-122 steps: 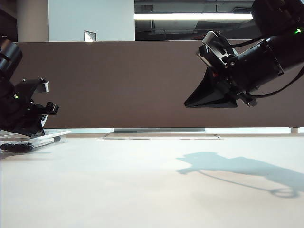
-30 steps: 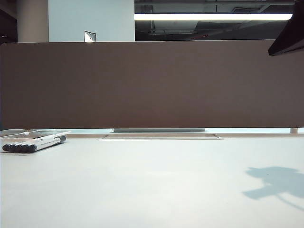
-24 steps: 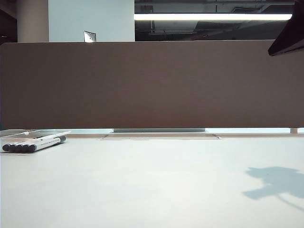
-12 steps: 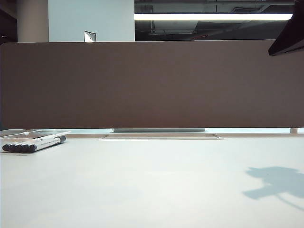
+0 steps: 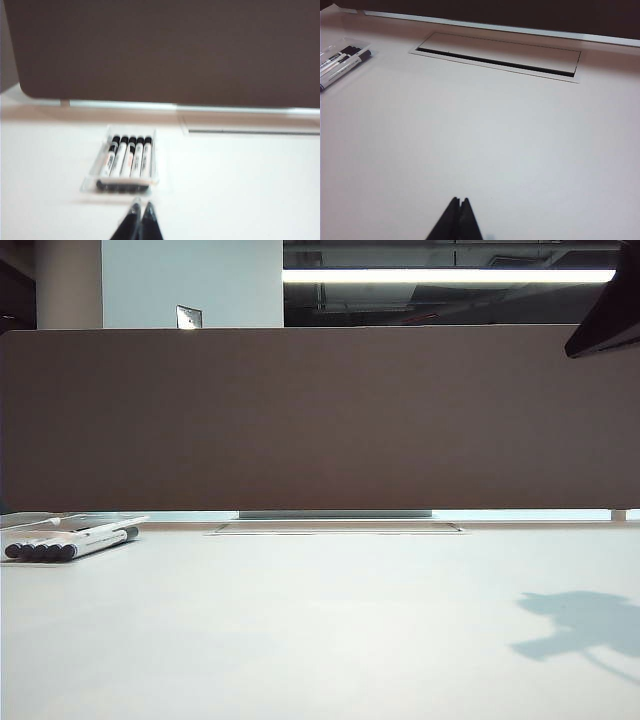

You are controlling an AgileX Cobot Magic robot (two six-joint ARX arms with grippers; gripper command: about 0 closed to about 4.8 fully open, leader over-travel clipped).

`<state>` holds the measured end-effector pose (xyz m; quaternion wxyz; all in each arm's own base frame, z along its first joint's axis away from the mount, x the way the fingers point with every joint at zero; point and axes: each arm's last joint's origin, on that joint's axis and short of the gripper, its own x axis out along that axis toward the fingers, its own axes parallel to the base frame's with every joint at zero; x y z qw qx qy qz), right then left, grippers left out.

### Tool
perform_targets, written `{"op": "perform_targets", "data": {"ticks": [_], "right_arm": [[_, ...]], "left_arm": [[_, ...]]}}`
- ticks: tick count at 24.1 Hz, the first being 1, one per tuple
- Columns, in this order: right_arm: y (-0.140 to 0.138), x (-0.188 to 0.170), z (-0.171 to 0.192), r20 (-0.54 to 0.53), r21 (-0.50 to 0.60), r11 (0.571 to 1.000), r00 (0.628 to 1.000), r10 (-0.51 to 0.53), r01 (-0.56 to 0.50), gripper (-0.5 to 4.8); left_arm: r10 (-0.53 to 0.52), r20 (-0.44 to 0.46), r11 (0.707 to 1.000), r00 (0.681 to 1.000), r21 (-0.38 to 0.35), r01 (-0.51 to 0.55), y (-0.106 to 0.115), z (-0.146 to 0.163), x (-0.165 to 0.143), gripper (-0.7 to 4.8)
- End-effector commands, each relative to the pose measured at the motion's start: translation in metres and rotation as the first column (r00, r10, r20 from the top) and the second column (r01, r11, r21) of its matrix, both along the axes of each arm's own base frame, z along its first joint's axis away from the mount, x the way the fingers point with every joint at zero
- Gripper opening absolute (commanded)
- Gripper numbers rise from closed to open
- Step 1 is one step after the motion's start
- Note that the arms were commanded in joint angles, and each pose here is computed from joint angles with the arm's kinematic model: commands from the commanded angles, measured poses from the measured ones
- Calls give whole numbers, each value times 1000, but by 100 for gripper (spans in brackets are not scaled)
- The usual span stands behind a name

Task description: Pick up the black marker on the right and put it into the packaging box on the left, making sure the marker fit the shape of the box's grooves.

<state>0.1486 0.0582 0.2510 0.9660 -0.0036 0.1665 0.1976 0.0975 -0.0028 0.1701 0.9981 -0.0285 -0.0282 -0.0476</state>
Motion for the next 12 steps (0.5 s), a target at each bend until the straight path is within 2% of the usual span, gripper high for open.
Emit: {"op": "perform_targets", "data": {"ticks": [1,7,12], "right_arm": [[0,0,4,25,6,1000,1000,0,-1,-5],[0,0,4,25,6,1000,1000,0,-1,-5],[0,0,4,24,6,1000,1000,0,0,-5]], "left_arm": [[-1,-11,1000,1000,8,1,0,-1,0,-6],[2,-6,998,1000,65,-2,0,-1,0,-6],[3,-3,998,1000,60,-3,0,-1,0,-5]]}}
